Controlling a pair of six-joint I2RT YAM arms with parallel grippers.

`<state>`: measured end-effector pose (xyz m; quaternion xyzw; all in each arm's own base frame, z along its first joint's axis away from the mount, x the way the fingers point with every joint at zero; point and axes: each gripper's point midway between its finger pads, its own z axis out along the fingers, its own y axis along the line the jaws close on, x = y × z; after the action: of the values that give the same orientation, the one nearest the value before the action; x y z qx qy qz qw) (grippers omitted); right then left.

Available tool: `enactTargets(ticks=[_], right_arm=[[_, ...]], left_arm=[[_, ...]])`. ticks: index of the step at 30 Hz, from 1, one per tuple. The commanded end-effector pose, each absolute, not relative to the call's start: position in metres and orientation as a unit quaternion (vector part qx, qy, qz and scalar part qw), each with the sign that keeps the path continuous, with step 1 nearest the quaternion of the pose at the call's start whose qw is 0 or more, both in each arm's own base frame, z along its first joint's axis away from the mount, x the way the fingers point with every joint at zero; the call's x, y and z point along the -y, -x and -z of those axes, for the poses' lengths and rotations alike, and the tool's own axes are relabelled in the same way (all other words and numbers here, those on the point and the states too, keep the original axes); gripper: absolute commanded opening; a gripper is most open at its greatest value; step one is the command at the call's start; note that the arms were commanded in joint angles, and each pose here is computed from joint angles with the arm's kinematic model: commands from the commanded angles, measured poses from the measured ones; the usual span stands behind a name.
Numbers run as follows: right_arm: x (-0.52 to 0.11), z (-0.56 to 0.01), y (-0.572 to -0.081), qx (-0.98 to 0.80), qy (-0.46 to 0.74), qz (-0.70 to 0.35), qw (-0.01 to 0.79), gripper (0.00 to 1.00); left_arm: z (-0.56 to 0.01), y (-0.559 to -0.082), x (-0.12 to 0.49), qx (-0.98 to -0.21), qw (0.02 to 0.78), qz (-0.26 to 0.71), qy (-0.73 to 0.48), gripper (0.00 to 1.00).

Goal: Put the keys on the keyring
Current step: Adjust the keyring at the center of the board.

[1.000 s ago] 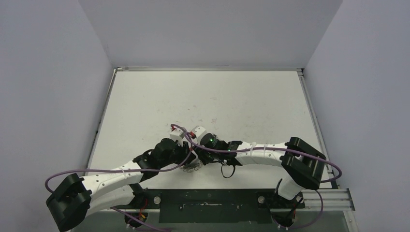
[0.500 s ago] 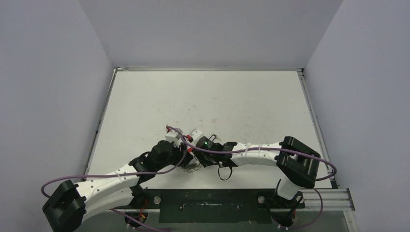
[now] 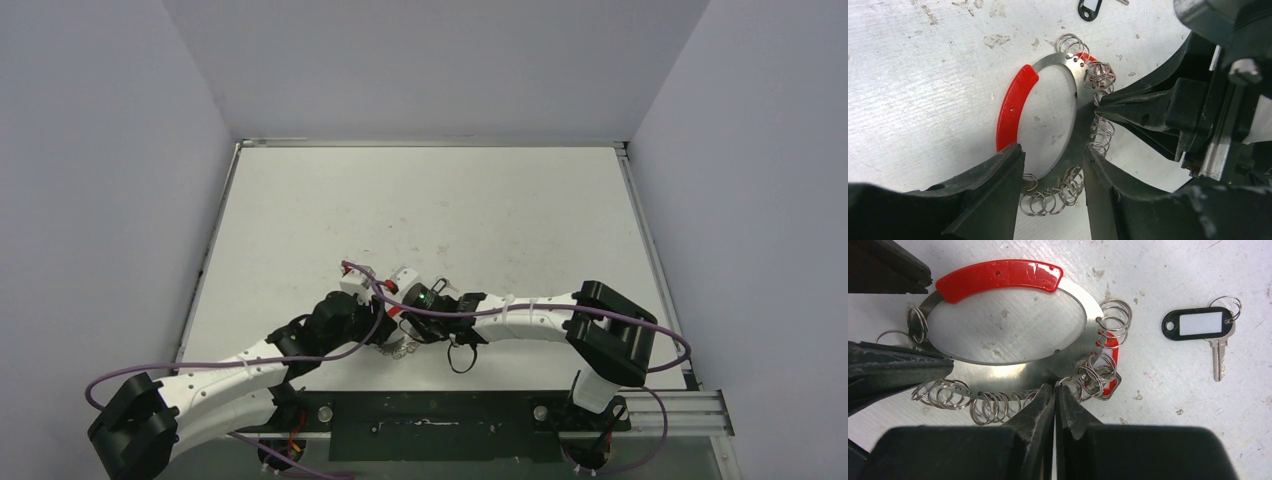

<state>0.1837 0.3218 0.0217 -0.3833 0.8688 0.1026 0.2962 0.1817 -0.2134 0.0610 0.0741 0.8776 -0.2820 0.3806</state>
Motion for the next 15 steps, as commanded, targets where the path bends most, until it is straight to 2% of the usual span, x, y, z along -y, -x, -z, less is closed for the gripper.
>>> enactTargets(ticks=[1,6,15], right_arm=[[-0.326,-0.044,-0.197,-0.864,0.371,-0.107,0.322,0.00],[-0.328,-0.050,-0.204,-0.871,0.337,-0.174,0.312,0.00],[-0.351,-0.060,-0.197,-0.865,0.249,-0.371,0.230,0.00]], left_arm=[[-0.073,-0.187,0.223,-0.864,0.396,0.301,-0.079,0.44],[-0.070,-0.185,0.228,-0.867,0.382,0.309,-0.088,0.44],[-0.064,-0.185,0.238,-0.871,0.365,0.312,-0.105,0.44]])
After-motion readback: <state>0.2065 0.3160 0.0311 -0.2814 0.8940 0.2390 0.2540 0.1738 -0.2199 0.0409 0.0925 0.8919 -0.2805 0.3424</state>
